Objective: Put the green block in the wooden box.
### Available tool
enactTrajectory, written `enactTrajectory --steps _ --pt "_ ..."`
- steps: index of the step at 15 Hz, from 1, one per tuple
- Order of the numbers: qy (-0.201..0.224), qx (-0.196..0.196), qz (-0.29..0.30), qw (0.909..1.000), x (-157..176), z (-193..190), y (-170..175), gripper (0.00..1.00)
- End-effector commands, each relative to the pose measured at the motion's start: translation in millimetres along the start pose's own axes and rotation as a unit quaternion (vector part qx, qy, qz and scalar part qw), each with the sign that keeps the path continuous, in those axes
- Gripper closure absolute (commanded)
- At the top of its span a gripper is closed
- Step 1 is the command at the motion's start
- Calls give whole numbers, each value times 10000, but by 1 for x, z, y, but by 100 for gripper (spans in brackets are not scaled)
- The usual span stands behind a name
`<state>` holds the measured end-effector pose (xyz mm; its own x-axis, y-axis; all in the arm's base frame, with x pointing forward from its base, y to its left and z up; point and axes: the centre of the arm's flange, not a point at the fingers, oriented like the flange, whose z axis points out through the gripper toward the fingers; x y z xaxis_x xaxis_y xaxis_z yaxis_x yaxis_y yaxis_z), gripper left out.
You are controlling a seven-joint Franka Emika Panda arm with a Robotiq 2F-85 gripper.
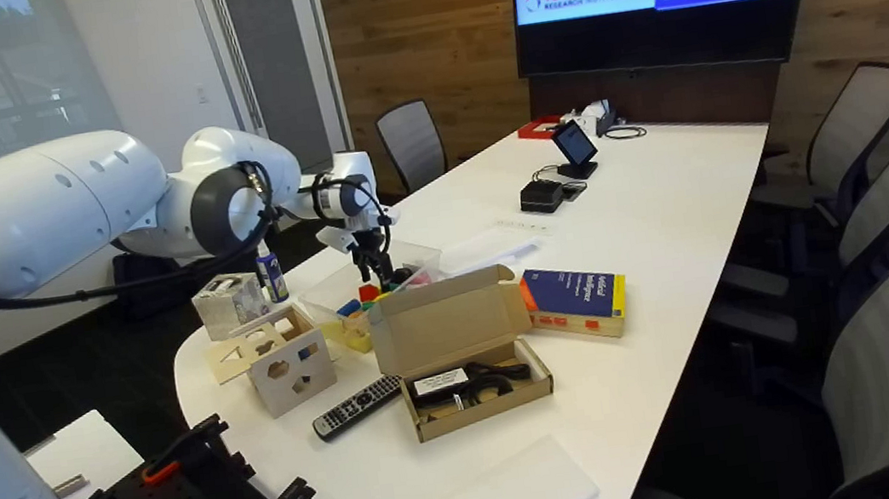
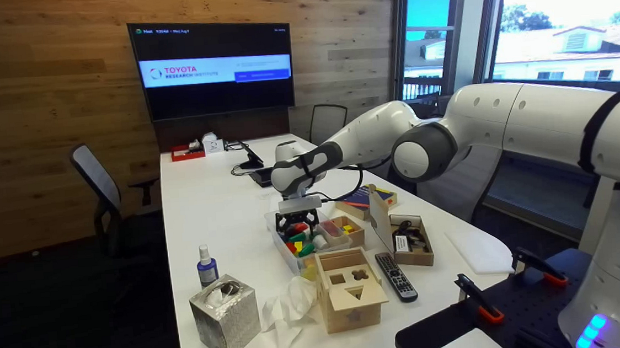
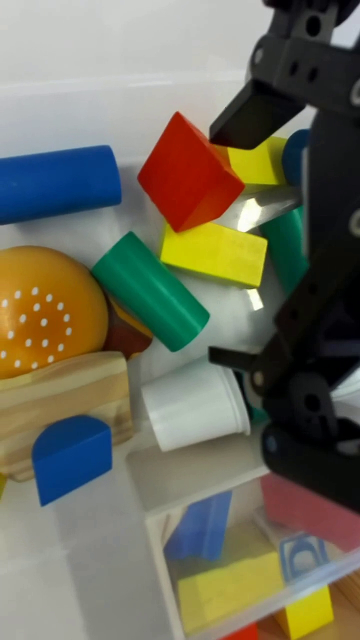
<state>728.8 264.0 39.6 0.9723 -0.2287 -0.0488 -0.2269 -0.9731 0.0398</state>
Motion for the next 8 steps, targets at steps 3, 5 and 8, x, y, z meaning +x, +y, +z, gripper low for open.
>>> enactTrajectory --steps 3,5,8 --pt "-13 -47 906 9959 45 30 -17 0" --pt "85 -128 1260 9919 46 35 -15 0" --pt "91 -223 1655 9859 47 51 -9 0"
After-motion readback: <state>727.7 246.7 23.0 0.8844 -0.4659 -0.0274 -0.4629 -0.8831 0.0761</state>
